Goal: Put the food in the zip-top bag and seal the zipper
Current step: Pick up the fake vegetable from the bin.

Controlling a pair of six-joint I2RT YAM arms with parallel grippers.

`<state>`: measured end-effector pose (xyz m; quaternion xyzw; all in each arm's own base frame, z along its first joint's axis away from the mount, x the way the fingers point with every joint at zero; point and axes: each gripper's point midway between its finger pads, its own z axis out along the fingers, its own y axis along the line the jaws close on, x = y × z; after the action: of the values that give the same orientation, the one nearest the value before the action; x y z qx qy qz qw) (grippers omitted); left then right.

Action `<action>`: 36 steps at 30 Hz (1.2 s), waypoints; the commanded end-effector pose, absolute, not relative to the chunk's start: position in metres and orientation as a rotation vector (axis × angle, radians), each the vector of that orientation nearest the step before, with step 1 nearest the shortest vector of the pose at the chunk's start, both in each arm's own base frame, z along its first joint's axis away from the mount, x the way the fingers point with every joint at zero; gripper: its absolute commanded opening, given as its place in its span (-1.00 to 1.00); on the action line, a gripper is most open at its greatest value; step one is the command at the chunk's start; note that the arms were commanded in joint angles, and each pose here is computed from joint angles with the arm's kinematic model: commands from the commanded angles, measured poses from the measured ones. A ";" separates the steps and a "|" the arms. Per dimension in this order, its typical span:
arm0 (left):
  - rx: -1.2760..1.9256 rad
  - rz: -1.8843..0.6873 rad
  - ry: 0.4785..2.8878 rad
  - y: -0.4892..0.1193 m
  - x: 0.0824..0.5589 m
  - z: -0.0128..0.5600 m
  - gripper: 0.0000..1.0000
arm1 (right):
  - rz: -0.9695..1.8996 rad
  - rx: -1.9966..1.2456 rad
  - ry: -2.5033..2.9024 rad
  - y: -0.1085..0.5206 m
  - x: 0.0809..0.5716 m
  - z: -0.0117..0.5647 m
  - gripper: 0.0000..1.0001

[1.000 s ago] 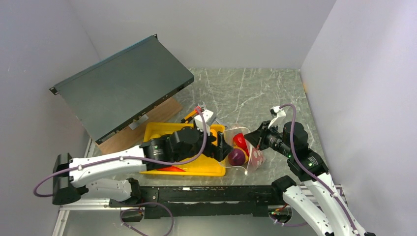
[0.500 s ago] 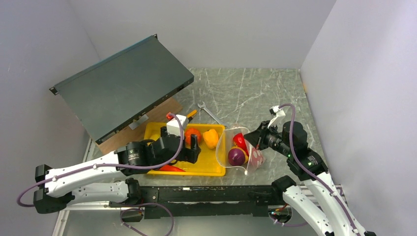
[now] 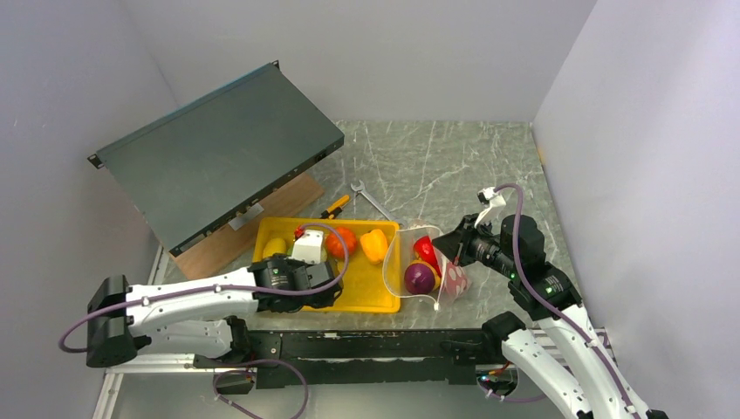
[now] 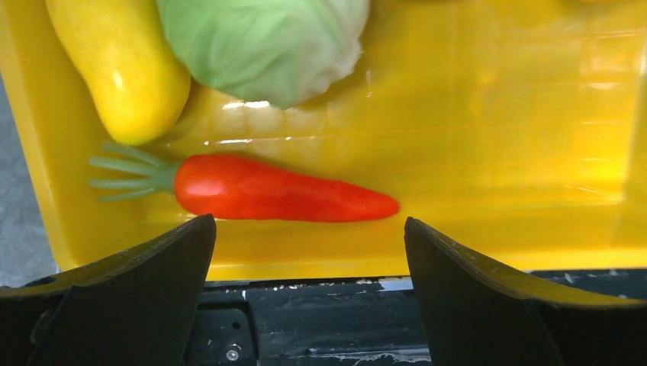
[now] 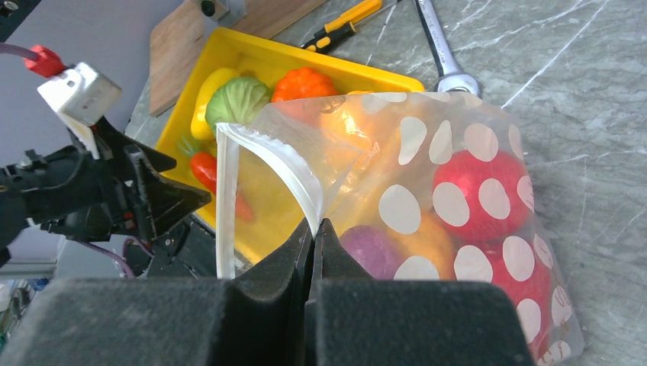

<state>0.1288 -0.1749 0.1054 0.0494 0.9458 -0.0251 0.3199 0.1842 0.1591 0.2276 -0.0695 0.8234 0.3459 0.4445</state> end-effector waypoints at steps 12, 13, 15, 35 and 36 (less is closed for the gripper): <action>-0.262 -0.033 2.532 -0.140 0.138 0.067 0.69 | 0.881 -0.195 2.000 0.163 0.185 0.236 -1.00; -0.281 -0.039 2.532 -0.140 0.139 0.068 0.67 | 0.880 -0.195 2.002 0.163 0.185 0.235 -1.00; -0.315 -0.042 2.539 -0.140 0.139 0.066 0.63 | 0.883 -0.196 1.997 0.164 0.186 0.236 -1.00; -0.598 0.190 2.588 -0.140 0.148 0.040 0.41 | 0.870 -0.203 1.999 0.163 0.188 0.238 -1.00; -0.593 0.190 2.585 -0.142 0.150 0.040 0.39 | 0.870 -0.204 1.998 0.164 0.188 0.238 -1.00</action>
<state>0.1429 -0.1295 0.0364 -0.1969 0.9475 0.0815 0.2383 0.1853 0.1595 0.2251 -0.0691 0.8263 0.3442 0.4404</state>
